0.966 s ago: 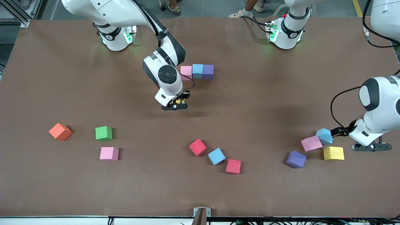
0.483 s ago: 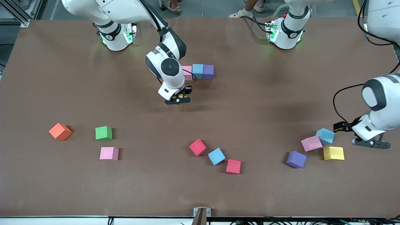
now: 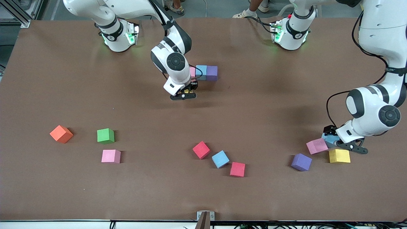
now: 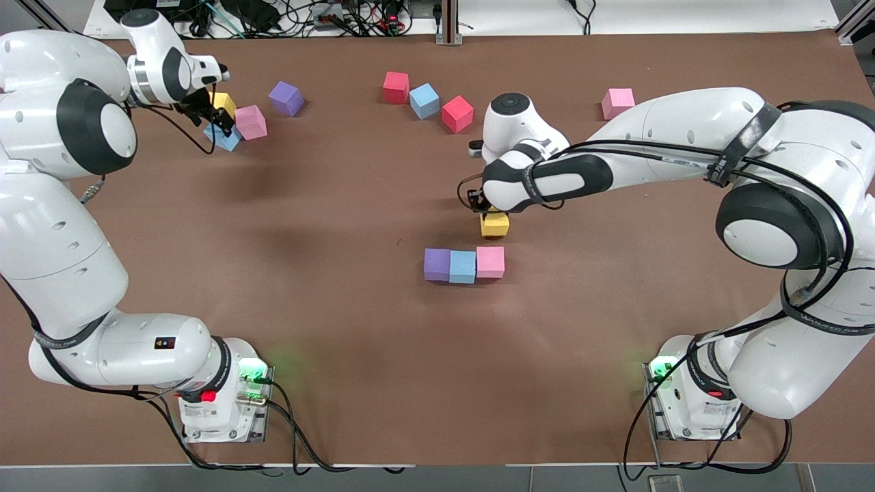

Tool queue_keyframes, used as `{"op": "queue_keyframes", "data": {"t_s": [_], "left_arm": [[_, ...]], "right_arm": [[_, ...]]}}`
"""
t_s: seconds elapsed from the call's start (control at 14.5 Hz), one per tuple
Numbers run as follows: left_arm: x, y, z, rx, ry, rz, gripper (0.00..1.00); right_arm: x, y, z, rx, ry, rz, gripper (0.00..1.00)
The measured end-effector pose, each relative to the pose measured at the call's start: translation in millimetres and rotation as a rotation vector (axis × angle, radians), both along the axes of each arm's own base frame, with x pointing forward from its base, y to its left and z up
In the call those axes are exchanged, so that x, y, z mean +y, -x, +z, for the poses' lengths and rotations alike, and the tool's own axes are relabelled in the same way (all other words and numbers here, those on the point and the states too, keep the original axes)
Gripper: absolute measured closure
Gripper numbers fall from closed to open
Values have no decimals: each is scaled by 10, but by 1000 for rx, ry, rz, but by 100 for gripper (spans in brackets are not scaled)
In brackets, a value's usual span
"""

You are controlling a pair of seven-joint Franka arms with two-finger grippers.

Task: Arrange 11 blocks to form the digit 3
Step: 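Place the yellow cube by the pink cube while the left gripper lifts blue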

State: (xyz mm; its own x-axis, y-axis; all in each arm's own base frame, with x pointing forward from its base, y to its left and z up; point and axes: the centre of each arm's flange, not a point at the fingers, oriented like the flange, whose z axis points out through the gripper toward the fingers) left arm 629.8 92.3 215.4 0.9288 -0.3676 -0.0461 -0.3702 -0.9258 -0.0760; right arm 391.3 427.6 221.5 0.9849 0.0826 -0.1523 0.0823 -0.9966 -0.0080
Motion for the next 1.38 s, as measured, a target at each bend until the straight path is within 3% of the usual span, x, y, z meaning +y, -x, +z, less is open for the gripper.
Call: {"op": "queue_keyframes", "data": {"t_s": [0.21, 0.41, 0.48, 0.69, 0.9, 1.38], "left_arm": [[9, 30, -90, 7, -4, -10, 8], [62, -1, 4, 47, 8, 31, 70], [72, -50, 110, 73, 16, 59, 87], [79, -239, 639, 126, 21, 154, 95], [81, -300, 1117, 117, 16, 284, 95], [56, -329, 1282, 86, 12, 380, 95]], "right_arm": [[5, 35, -20, 11, -2, -8, 48], [11, 85, -49, 21, 0, -9, 48], [24, 110, -56, 23, 1, -7, 48], [49, 156, -67, 28, 2, -6, 48], [80, 199, -71, 45, -11, -25, 48], [138, 283, -78, 52, -7, -19, 48]]}}
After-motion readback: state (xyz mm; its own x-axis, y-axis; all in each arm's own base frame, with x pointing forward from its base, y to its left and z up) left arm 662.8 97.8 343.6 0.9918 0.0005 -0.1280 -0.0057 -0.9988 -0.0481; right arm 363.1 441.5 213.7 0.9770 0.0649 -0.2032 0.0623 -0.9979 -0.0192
